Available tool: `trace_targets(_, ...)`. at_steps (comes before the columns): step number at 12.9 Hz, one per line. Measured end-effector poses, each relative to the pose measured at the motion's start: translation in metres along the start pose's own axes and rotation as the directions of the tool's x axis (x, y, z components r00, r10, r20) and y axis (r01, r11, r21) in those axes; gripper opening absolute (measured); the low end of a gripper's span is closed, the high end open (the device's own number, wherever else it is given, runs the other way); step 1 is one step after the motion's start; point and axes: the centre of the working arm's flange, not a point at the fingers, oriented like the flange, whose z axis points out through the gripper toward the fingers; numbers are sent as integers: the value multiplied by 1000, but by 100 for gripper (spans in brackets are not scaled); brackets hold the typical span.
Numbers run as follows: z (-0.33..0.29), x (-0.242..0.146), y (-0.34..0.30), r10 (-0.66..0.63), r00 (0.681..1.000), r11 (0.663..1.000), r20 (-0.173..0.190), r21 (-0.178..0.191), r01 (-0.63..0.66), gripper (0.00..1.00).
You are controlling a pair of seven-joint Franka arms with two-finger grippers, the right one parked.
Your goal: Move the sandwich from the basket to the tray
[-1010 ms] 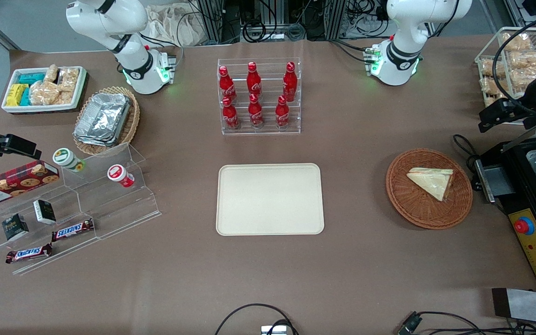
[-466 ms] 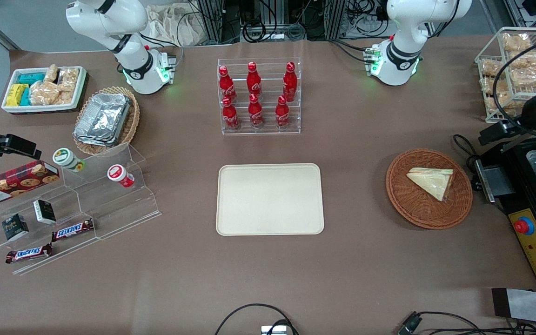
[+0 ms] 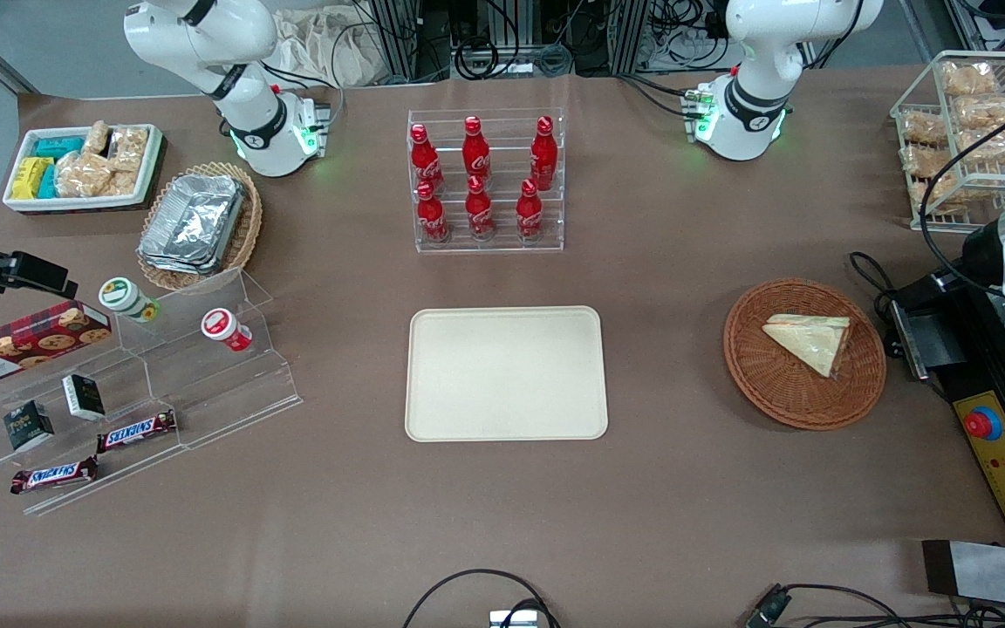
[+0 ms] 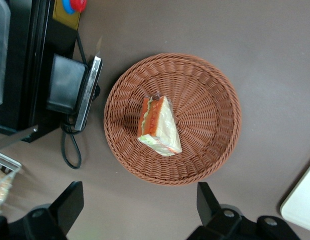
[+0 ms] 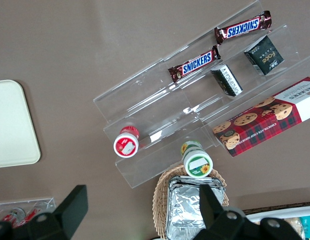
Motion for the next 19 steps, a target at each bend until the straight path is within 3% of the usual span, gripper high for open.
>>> trace_targets(4, 55, -3, -36, -150, 989, 987, 5, -64, 150, 100)
trace_targets(8, 90, -15, -45, -230, 973, 968, -3, -99, 229, 100)
trace_targets(15, 149, -31, -49, -304, 952, 942, -45, -165, 293, 100)
trace_targets(19, 173, -32, -47, -316, 946, 937, -67, -175, 301, 100)
